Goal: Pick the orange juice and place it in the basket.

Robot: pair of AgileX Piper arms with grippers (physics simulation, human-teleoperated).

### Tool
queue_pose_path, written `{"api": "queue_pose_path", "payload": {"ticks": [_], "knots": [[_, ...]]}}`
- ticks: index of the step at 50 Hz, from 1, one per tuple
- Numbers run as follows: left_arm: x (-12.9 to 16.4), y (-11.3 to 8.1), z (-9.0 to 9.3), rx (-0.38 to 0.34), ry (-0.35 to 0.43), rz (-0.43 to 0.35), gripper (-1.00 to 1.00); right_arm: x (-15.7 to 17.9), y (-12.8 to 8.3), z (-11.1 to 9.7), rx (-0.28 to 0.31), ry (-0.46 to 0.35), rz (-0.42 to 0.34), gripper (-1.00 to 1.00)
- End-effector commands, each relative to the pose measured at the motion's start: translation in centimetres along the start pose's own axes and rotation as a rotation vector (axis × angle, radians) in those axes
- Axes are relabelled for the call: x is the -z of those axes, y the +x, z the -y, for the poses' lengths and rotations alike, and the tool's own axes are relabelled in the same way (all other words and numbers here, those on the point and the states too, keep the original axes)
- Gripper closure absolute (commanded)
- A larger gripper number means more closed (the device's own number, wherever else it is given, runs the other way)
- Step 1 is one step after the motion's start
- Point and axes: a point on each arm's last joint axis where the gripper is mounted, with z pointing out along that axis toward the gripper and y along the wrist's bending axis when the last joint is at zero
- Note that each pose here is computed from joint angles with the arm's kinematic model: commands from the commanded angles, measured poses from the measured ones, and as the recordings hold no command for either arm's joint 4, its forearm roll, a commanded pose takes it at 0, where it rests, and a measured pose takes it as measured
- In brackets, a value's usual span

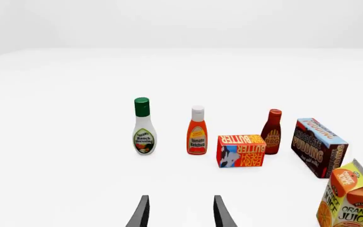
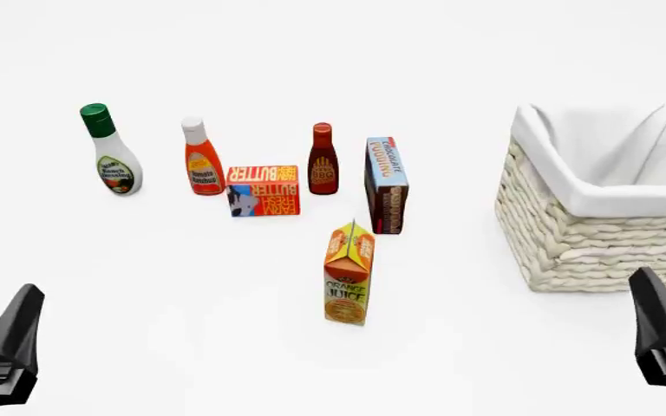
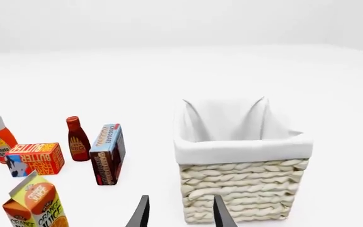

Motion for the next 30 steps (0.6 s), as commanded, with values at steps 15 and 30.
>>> {"api": "queue_pose_path", "payload": {"ticks": [15, 30], "knots": [[0.0, 0.0, 0.0, 0.0, 0.0, 0.0, -1.0, -1.6, -4.1, -0.6, -0.219, -0.061, -0.017, -1.0], [0.0, 0.0, 0.0, 0.0, 0.0, 0.0, -1.0, -5.7, -4.8, -2.2, -0.328, -0.148, -0.167, -1.0]]}}
